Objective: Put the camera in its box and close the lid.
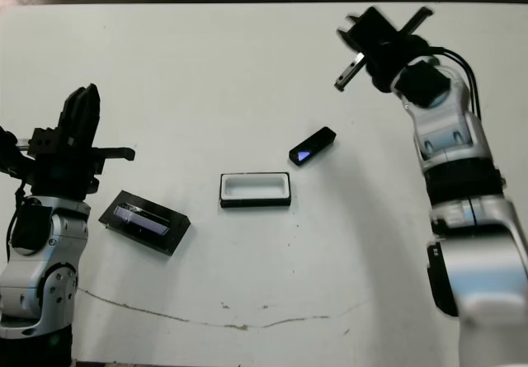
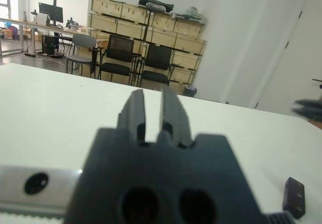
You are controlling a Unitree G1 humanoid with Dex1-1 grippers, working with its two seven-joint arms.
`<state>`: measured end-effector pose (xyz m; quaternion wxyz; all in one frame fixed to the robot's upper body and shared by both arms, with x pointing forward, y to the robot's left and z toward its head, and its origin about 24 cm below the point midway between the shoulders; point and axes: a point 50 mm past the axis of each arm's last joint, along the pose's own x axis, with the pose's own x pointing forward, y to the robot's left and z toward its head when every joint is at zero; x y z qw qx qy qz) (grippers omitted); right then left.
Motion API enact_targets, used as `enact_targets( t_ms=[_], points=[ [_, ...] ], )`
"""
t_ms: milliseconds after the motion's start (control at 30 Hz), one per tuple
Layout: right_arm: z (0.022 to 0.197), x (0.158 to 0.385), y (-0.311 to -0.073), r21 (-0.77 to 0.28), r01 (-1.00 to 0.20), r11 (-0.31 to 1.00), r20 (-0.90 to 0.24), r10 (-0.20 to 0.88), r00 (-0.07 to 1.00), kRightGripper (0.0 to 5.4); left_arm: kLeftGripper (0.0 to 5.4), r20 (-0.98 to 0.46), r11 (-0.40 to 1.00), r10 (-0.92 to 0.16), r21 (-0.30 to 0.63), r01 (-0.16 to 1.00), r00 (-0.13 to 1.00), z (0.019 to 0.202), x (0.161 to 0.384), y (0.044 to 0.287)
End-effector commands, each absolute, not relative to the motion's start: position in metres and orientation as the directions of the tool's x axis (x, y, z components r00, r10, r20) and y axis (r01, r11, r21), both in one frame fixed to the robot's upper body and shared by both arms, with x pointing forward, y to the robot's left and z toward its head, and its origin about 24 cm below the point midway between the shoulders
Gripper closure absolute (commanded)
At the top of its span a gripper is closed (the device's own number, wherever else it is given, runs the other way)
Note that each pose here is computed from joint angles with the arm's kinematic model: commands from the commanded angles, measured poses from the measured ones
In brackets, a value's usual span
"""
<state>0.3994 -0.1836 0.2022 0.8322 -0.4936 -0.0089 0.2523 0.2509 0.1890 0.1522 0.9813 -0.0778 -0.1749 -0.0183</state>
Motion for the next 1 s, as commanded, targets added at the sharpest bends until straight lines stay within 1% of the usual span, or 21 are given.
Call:
enact_targets(
  t_ms=[33, 200, 333, 533, 733, 833, 1000],
  points=[
    [0.189, 0.406, -0.178, -0.794, -0.524, 0.309, -0.388, 0.406, 0.827, 5.4, 5.39, 0.308, 0.989, -0.006, -0.14, 0.052, 0.951, 0.146, 0.249, 0.19],
    [0.174, 0.41, -0.171, -0.726, -0.636, 0.261, -0.534, 0.369, 0.761, 5.4, 5.39, 0.309, 0.99, -0.007, -0.133, 0.051, 0.951, 0.145, 0.248, 0.189],
    [0.16, 0.409, -0.162, -0.685, -0.693, 0.226, -0.604, 0.357, 0.713, 5.4, 5.39, 0.302, 0.988, -0.006, -0.145, 0.052, 0.953, 0.144, 0.248, 0.188],
    [0.147, 0.404, -0.156, -0.61, -0.775, 0.168, -0.693, 0.362, 0.624, 5.4, 5.39, 0.303, 0.988, -0.001, -0.148, 0.048, 0.953, 0.143, 0.247, 0.187],
    [0.138, 0.4, -0.161, -0.574, -0.809, 0.125, -0.732, 0.363, 0.576, 5.4, 5.39, 0.299, 0.986, 0.006, -0.162, 0.045, 0.954, 0.141, 0.248, 0.187],
    [0.131, 0.398, -0.166, -0.563, -0.819, 0.107, -0.754, 0.337, 0.563, 5.4, 5.39, 0.3, 0.986, 0.005, -0.158, 0.045, 0.954, 0.141, 0.248, 0.186],
    [0.122, 0.39, -0.175, -0.5, -0.863, 0.07, -0.801, 0.341, 0.492, 5.4, 5.39, 0.302, 0.987, 0.001, -0.153, 0.048, 0.953, 0.141, 0.247, 0.187]
  ],
)
